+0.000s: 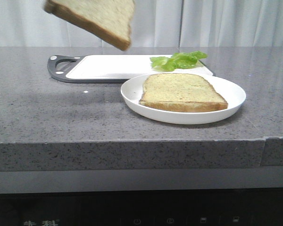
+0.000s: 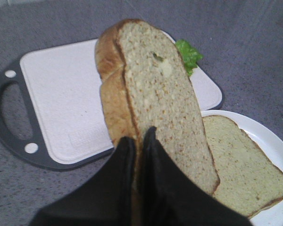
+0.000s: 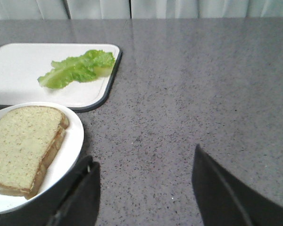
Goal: Left arm grabs bread, right arm adds lettuce
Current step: 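Lift the top bread slice off the plate with the left gripper, then reach the right gripper to the lettuce leaf on the cutting board and grasp it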
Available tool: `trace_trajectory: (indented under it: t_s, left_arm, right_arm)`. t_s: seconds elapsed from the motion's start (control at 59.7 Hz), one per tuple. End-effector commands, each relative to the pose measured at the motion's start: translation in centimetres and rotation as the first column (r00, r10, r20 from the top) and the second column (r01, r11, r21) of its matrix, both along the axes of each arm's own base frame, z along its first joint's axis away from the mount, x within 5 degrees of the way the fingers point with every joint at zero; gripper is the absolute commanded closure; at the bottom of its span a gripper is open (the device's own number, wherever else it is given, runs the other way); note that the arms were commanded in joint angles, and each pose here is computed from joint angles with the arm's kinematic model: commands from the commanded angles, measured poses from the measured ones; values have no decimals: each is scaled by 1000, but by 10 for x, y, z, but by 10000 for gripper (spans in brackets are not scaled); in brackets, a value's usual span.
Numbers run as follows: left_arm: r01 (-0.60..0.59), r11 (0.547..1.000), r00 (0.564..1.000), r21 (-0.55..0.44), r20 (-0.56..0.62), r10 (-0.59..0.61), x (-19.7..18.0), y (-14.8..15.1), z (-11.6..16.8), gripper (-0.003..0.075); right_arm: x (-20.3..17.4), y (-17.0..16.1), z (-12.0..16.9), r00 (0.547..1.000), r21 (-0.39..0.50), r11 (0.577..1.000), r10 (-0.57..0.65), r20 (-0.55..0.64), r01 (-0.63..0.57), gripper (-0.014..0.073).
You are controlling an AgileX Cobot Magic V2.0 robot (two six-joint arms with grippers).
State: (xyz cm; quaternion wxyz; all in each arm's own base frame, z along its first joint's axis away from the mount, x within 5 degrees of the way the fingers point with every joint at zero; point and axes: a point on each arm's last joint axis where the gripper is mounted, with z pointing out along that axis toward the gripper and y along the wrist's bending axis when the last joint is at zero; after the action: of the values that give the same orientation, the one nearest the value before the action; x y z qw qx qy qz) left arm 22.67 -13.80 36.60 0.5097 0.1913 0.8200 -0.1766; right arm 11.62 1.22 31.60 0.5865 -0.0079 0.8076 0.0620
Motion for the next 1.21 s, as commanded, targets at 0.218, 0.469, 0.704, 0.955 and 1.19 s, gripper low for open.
trace_trajectory:
  t_s: [0.218, 0.469, 0.704, 0.955, 1.19]
  left_arm:
    - [-104, 990, 960, -92, 251, 124, -62, 51, 24, 741]
    - [-263, 962, 915, -79, 294, 275, -97, 89, 14, 741]
    - [-407, 909, 862, -91, 290, 415, -108, 111, 10, 741]
    - [-402, 911, 861, -96, 300, 411, -110, 112, 11, 741]
    - [-402, 911, 861, -96, 300, 411, -110, 112, 11, 741]
  right_arm:
    - [99, 19, 37, 997, -105, 991, 80, -20, -82, 141]
    - [210, 51, 43, 980, -205, 961, 166, -110, -186, 141]
    - [277, 90, 37, 948, -252, 921, 255, -190, -298, 141]
    - [330, 113, 12, 911, -247, 900, 282, -300, -360, 141]
    - [350, 119, -5, 895, -241, 895, 283, -344, -375, 171]
